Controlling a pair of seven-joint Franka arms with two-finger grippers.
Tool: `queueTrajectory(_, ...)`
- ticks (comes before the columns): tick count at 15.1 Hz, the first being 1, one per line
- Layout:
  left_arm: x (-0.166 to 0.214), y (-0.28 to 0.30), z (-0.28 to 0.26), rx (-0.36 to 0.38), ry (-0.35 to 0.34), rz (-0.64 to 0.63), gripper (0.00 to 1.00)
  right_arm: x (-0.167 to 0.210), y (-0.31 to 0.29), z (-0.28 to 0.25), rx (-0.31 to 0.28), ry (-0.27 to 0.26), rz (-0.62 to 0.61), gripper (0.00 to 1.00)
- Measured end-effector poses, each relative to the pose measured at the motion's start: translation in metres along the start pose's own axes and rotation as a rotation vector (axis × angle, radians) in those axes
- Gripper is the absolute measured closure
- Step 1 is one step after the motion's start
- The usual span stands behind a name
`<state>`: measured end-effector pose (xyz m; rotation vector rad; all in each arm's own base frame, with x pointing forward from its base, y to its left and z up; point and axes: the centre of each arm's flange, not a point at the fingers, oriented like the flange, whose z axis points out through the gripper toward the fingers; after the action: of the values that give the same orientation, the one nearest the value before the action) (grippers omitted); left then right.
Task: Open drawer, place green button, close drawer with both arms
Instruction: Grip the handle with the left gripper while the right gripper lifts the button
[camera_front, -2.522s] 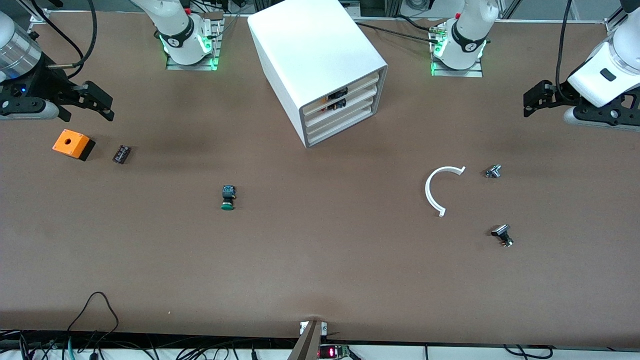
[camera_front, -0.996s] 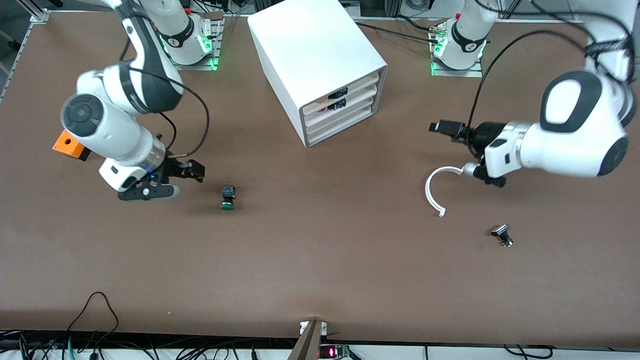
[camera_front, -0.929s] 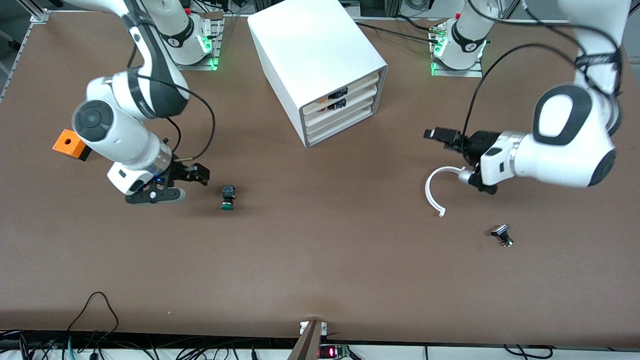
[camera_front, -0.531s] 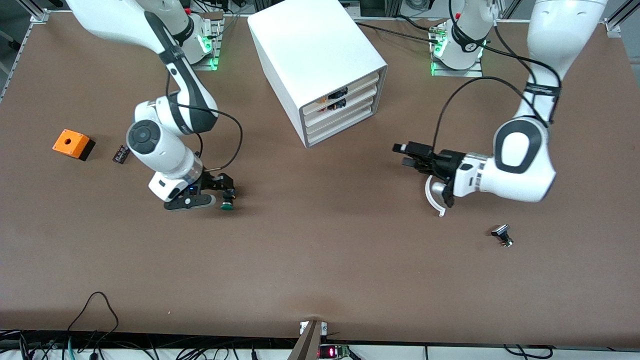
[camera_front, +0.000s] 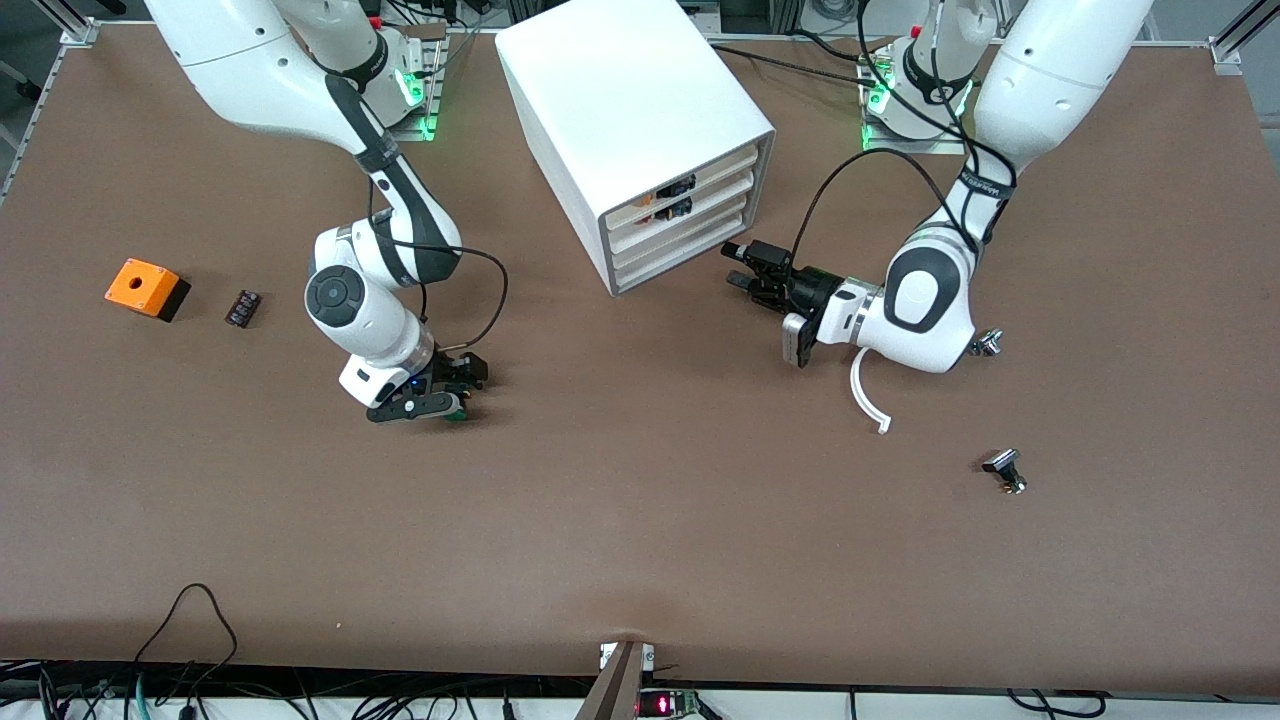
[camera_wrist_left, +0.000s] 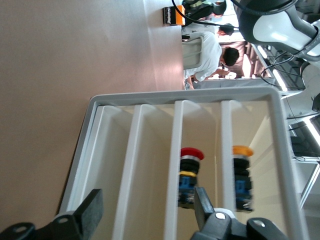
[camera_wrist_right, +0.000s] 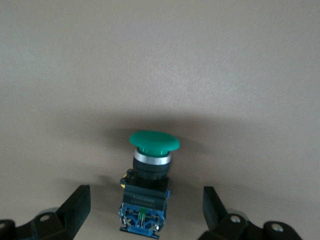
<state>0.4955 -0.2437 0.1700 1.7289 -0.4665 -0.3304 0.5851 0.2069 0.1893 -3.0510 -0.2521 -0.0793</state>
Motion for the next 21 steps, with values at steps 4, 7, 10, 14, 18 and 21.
queueTrajectory(4,-0.013,-0.021,0.035,-0.077,0.006,0.011,0.37,-0.003,-0.008,0.003,0.005,-0.008,-0.011,0.22)
queueTrajectory(7,-0.025,-0.031,0.057,-0.095,-0.022,0.010,0.39,-0.003,-0.008,0.004,0.005,-0.008,-0.012,0.52)
queueTrajectory(10,-0.036,-0.047,0.068,-0.113,-0.031,0.003,0.41,-0.003,-0.008,0.003,0.005,-0.007,-0.011,0.57)
queueTrajectory(14,-0.049,-0.053,0.092,-0.139,-0.041,-0.019,0.52,0.000,-0.009,-0.002,0.006,0.000,0.004,0.57)
queueTrajectory(18,-0.063,-0.058,0.106,-0.146,-0.050,-0.017,0.68,0.018,-0.022,-0.037,0.003,-0.054,0.119,0.57)
queueTrajectory(21,-0.067,-0.060,0.109,-0.158,-0.034,-0.011,0.91,0.039,-0.036,-0.076,0.000,-0.085,0.217,0.57)
